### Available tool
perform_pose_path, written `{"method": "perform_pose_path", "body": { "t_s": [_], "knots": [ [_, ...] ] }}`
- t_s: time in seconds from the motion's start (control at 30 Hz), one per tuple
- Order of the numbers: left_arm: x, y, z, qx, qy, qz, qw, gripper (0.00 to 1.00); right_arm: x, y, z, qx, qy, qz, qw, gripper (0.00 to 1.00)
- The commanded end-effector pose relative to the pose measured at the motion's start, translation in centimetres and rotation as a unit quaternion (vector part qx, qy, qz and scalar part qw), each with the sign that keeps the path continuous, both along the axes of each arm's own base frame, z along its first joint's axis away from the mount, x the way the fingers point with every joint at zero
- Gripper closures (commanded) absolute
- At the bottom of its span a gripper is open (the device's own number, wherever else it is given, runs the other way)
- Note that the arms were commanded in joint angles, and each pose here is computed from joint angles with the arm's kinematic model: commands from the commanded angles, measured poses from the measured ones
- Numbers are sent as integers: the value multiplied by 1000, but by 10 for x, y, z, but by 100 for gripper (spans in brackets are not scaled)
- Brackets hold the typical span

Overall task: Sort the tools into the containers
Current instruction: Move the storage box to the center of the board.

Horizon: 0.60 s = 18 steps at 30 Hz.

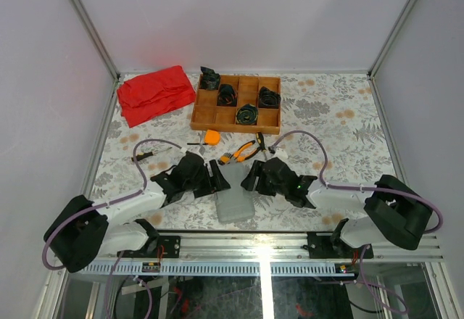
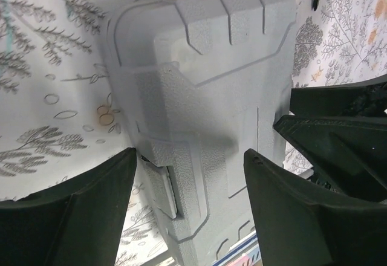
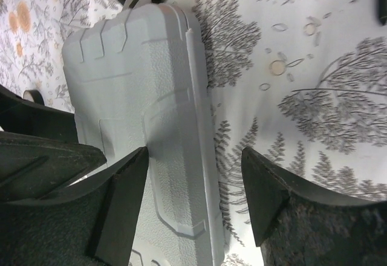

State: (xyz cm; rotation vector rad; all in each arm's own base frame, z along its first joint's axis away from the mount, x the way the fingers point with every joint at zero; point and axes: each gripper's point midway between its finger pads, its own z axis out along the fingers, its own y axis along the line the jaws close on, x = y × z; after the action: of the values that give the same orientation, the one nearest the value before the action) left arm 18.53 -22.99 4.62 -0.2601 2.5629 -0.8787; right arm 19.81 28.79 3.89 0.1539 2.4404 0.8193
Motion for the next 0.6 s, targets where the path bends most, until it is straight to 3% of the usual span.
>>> {"method": "perform_pose_path", "body": {
  "t_s": [0.0, 0.27, 0.57],
  "knots": [
    [23, -30, 29, -37, -55, -12, 998, 31, 19, -28, 1, -16, -15, -46, 999, 31],
    [32, -48, 28, -40, -48, -10, 998, 28, 47, -60, 23, -52, -49, -48, 996, 27],
    [44, -22, 53, 21, -92, 16, 995, 14, 52, -95, 53, -114, -104, -68, 986, 0]
  ]
}}
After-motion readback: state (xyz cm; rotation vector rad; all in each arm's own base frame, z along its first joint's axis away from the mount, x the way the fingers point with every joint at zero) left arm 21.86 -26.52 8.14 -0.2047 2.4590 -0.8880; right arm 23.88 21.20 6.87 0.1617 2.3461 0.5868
